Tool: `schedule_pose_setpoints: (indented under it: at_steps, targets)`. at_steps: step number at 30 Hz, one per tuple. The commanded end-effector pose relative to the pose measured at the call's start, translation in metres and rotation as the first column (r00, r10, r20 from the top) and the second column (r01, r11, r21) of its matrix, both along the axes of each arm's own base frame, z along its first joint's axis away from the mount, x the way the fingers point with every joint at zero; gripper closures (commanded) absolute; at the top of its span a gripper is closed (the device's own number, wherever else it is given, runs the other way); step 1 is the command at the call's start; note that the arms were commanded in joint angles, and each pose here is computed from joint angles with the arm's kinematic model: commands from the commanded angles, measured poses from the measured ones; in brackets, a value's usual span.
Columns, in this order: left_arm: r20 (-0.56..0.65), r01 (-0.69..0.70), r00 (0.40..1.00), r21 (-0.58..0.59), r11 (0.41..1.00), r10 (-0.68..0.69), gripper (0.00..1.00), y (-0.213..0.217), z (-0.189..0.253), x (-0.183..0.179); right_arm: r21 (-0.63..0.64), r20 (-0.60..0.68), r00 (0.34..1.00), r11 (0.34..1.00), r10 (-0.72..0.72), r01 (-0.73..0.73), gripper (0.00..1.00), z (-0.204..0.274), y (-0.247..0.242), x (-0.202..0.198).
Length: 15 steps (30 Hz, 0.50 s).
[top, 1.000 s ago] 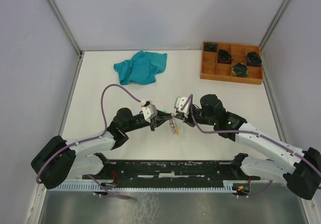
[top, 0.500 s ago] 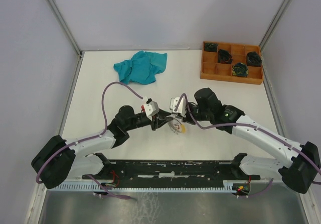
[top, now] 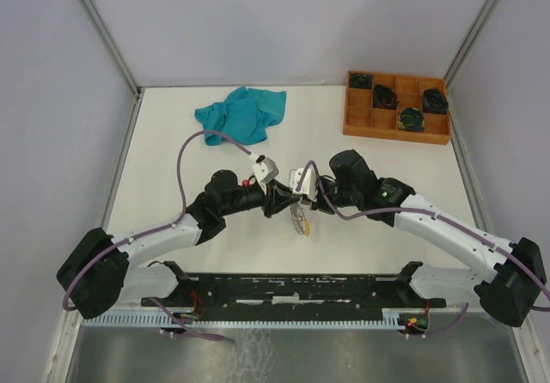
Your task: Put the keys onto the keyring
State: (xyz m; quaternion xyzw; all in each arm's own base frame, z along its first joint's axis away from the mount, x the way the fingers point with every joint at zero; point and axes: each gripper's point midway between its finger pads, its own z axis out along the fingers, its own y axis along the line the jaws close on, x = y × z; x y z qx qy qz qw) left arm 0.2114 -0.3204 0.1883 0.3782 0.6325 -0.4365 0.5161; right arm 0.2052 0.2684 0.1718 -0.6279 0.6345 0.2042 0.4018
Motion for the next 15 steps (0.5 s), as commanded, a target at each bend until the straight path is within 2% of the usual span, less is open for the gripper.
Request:
schedule_pose_setpoints:
  at_steps: [1,7,12,15]
  targets:
    - [-0.105,0.006,0.994,-0.023,1.000,-0.009,0.72,-0.0084,0.0079,-0.0016,0.067,0.070,0.997,0.997,0.017,-0.022,0.99,0.0318,0.0125,0.0097]
    - [-0.198,0.036,0.980,-0.012,0.999,-0.037,0.78,-0.0128,0.0003,-0.0083,0.067,0.073,0.997,0.998,0.015,-0.020,0.99,0.0321,0.0126,0.0105]
    - [-0.202,0.041,0.978,-0.015,0.999,-0.044,0.96,-0.0133,0.0016,-0.0090,0.069,0.069,0.997,0.997,0.020,-0.024,0.99,0.0316,0.0135,0.0099]
    - [-0.184,0.026,0.983,-0.024,0.999,-0.030,0.97,-0.0130,0.0074,-0.0058,0.057,0.068,0.998,0.998,0.009,-0.013,0.99,0.0282,0.0099,0.0098]
